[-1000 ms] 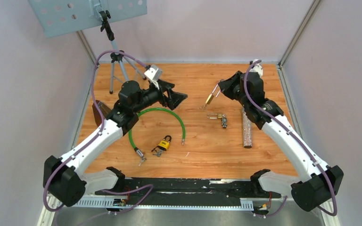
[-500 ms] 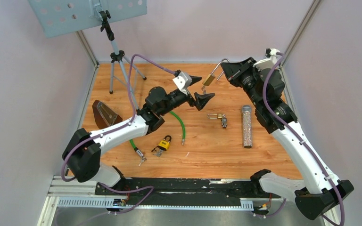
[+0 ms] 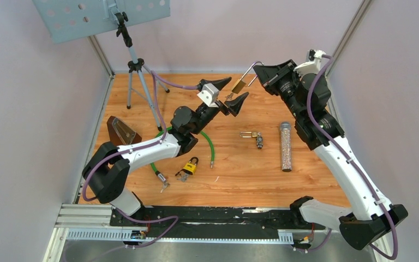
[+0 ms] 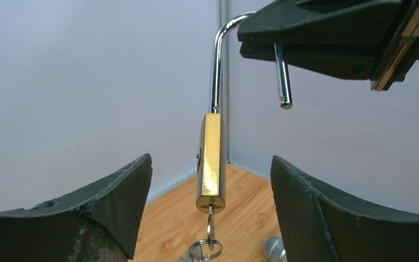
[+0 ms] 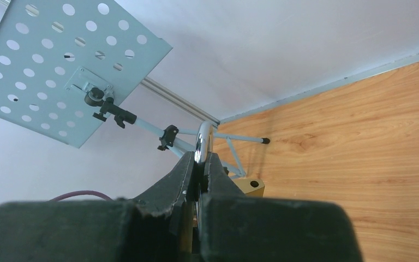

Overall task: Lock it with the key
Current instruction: Pick up the lock from the center of the board, then lock the lock.

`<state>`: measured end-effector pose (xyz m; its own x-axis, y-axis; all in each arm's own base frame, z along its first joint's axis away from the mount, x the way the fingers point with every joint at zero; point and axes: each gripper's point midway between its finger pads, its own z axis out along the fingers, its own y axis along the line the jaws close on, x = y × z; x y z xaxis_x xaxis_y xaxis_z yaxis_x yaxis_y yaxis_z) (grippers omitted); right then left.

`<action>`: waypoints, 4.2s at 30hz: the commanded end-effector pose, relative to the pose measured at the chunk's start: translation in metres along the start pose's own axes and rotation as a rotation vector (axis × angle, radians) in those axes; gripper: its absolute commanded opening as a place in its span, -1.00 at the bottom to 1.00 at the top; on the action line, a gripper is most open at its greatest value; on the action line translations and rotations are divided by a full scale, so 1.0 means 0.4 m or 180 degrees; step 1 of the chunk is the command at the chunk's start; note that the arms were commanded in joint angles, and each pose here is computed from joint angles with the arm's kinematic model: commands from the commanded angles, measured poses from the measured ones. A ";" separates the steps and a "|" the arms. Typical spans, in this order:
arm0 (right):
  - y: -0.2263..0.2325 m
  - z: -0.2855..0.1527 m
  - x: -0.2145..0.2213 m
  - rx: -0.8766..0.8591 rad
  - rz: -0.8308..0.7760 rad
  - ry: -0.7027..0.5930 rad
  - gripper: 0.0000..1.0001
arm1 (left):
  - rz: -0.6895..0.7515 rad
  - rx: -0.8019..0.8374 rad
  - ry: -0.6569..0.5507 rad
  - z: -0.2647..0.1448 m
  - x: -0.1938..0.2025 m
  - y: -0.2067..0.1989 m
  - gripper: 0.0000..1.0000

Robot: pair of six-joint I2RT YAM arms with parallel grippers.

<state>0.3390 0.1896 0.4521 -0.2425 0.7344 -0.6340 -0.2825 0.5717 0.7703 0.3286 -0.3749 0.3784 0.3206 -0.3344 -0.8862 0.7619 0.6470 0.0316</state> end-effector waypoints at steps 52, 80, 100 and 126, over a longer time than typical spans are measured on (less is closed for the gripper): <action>0.190 -0.071 -0.087 -0.0800 0.0567 -0.0133 -1.00 | -0.0307 0.0056 -0.0694 -0.025 -0.174 0.004 -0.08; 0.073 -0.070 -0.032 -0.0510 -0.0249 -0.0079 -0.97 | -0.1295 0.0048 -0.0576 -0.030 -0.241 0.110 -1.00; 0.073 -0.148 0.135 -0.1665 -0.1699 0.1171 0.68 | -0.1613 0.1633 0.1195 -0.216 -0.273 0.056 -1.00; 0.095 -0.106 0.235 -0.2174 -0.1540 0.1823 -1.00 | -0.1848 0.2393 0.1219 -0.234 -0.303 0.006 -1.00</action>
<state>0.2616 0.2581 0.4112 -0.3664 0.0872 -0.9264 -0.8756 0.3044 0.3750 0.2591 -0.2709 0.4032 -0.4030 -0.0698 -0.9125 0.9127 -0.1042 -0.3951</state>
